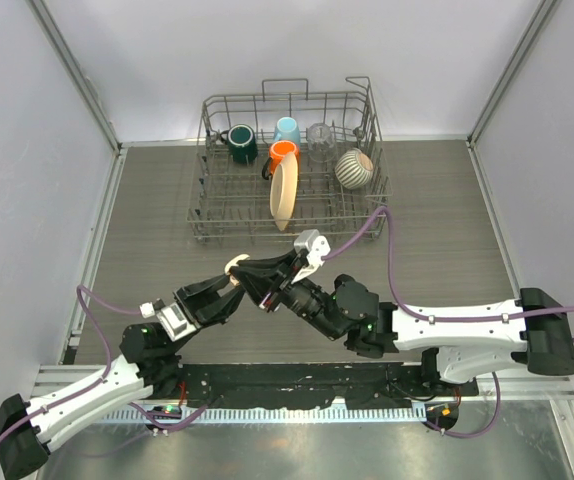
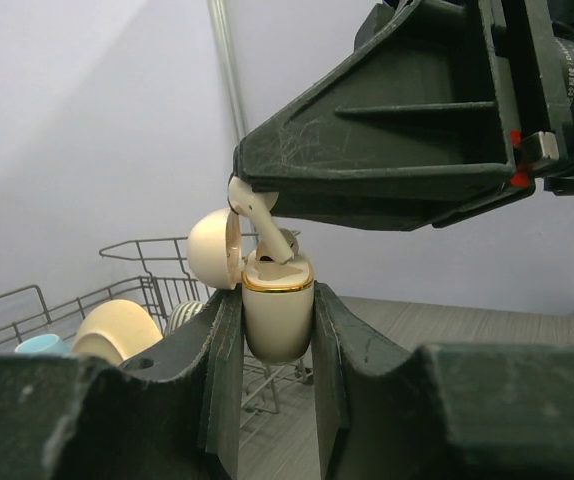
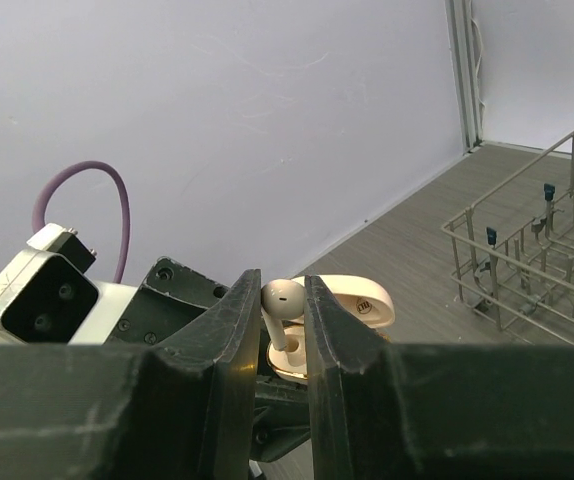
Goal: Insert the wireless bluetooth earbuds into the charging case
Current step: Place the earbud in the charging case.
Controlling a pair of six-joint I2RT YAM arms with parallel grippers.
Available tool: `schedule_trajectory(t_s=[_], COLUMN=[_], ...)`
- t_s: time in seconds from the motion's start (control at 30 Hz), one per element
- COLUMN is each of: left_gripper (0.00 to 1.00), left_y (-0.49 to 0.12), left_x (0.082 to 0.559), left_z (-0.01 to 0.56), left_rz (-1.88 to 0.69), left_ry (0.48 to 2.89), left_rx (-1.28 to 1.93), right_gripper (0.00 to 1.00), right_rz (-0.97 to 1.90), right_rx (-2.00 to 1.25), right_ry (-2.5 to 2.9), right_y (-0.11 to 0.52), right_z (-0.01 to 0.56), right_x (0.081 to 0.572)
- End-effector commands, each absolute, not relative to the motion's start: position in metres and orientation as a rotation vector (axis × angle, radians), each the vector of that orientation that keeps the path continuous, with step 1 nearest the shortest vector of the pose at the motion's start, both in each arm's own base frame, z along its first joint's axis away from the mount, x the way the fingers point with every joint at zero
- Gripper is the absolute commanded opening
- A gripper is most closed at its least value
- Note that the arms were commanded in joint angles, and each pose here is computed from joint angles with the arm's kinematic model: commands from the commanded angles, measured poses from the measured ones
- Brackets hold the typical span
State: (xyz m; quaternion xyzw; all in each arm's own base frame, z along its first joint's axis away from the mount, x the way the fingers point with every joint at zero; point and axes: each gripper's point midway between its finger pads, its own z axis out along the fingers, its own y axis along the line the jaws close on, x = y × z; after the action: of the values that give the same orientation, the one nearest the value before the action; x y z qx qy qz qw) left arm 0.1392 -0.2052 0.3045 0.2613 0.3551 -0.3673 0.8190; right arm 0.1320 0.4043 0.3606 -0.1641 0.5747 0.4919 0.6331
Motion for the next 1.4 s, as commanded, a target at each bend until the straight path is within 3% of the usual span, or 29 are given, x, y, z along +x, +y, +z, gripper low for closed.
schedule_trajectory(t_s=[0.0, 1.37], left_gripper=[0.00, 0.00], left_y=[-0.205, -0.197], left_x=[0.135, 0.127], left_z=[0.289, 0.326], left_rz=[-0.797, -0.926], left_ry=[0.750, 0.664], left_rx=[0.568, 0.433], right_gripper=[0.01, 0.01], right_rz=[1.148, 0.929], right_rx=[-0.338, -0.400], right_ry=[1.248, 1.249], right_y=[0.404, 0.391], right_z=[0.390, 0.347], right_x=[0.131, 0.146])
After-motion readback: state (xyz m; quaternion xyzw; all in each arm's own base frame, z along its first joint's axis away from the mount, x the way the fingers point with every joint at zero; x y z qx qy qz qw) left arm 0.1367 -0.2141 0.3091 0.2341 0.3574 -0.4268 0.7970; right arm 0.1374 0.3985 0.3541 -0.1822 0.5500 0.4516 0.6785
